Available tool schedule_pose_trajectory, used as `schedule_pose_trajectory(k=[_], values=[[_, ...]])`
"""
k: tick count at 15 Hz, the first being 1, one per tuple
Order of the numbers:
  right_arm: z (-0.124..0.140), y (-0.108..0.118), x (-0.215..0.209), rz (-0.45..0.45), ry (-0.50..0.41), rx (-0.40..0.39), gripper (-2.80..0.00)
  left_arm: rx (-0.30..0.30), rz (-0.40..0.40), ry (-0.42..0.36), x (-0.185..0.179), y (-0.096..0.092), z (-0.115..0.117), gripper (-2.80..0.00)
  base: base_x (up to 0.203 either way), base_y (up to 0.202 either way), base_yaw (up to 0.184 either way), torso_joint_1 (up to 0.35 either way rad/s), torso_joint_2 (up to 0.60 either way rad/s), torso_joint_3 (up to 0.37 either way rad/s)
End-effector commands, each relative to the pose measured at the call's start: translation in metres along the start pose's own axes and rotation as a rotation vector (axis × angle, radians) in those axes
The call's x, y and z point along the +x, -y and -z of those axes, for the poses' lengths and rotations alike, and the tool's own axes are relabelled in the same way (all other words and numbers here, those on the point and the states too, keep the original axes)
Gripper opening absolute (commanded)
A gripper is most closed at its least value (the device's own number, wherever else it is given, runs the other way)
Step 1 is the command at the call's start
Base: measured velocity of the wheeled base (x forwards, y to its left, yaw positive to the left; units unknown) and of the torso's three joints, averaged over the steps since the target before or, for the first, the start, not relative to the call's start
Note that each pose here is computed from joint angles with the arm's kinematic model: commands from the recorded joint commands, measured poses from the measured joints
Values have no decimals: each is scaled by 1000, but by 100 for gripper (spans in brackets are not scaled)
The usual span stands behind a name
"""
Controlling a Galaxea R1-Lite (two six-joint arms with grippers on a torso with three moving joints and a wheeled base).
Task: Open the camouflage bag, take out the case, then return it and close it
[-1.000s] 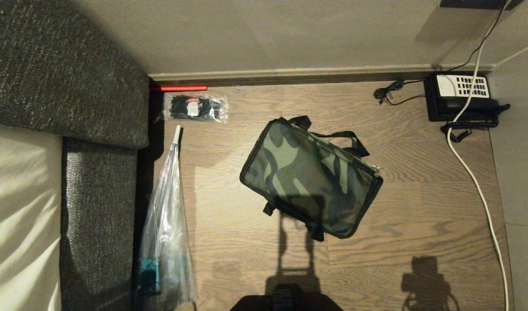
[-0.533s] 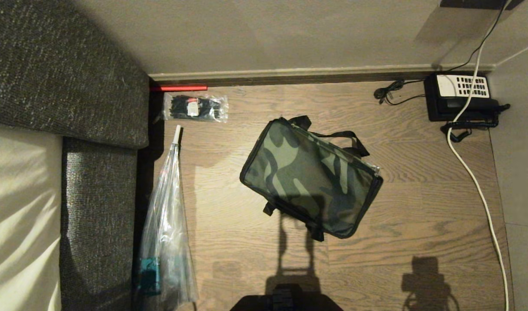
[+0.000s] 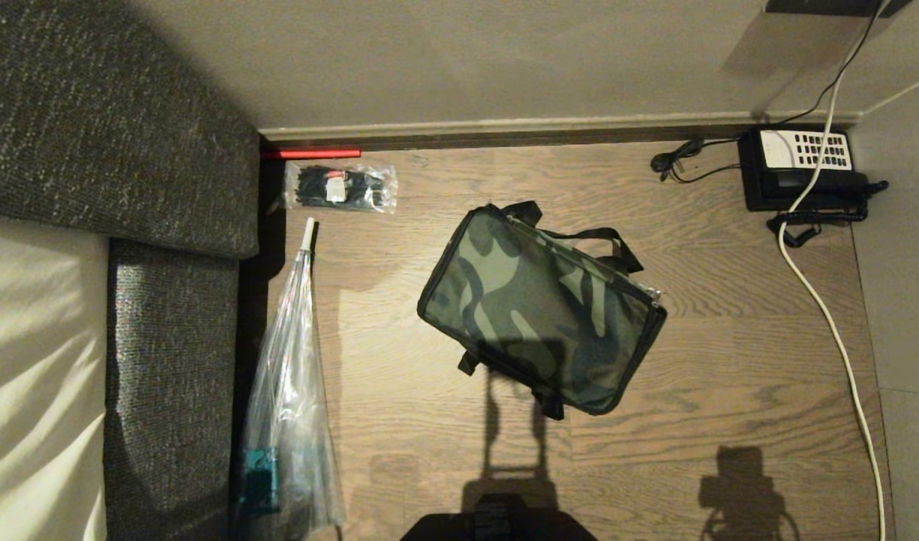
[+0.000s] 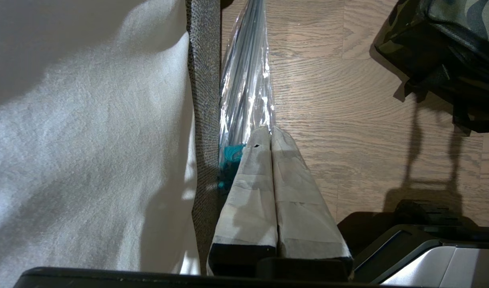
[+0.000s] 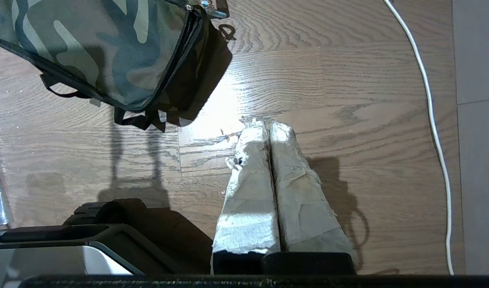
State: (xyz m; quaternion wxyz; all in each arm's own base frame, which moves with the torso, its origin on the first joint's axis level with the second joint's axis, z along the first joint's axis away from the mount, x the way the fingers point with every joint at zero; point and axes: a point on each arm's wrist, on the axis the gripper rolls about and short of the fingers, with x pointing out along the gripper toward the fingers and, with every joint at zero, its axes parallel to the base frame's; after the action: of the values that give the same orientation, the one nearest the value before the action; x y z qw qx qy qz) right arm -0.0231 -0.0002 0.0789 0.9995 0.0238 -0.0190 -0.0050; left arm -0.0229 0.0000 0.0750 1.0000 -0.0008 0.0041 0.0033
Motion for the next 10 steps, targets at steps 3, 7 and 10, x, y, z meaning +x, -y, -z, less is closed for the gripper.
schedule_pose_trajectory(k=[3,7,10], values=[[4,0,0,0,4,0,-280,3,0,-1,0,0,0,-280,0,0,0,0,0,0],[4,0,0,0,4,0,-280,3,-1,1,0,0,0,-280,0,0,0,0,0,0],[4,0,0,0,4,0,-280,3,-1,1,0,0,0,-280,0,0,0,0,0,0]])
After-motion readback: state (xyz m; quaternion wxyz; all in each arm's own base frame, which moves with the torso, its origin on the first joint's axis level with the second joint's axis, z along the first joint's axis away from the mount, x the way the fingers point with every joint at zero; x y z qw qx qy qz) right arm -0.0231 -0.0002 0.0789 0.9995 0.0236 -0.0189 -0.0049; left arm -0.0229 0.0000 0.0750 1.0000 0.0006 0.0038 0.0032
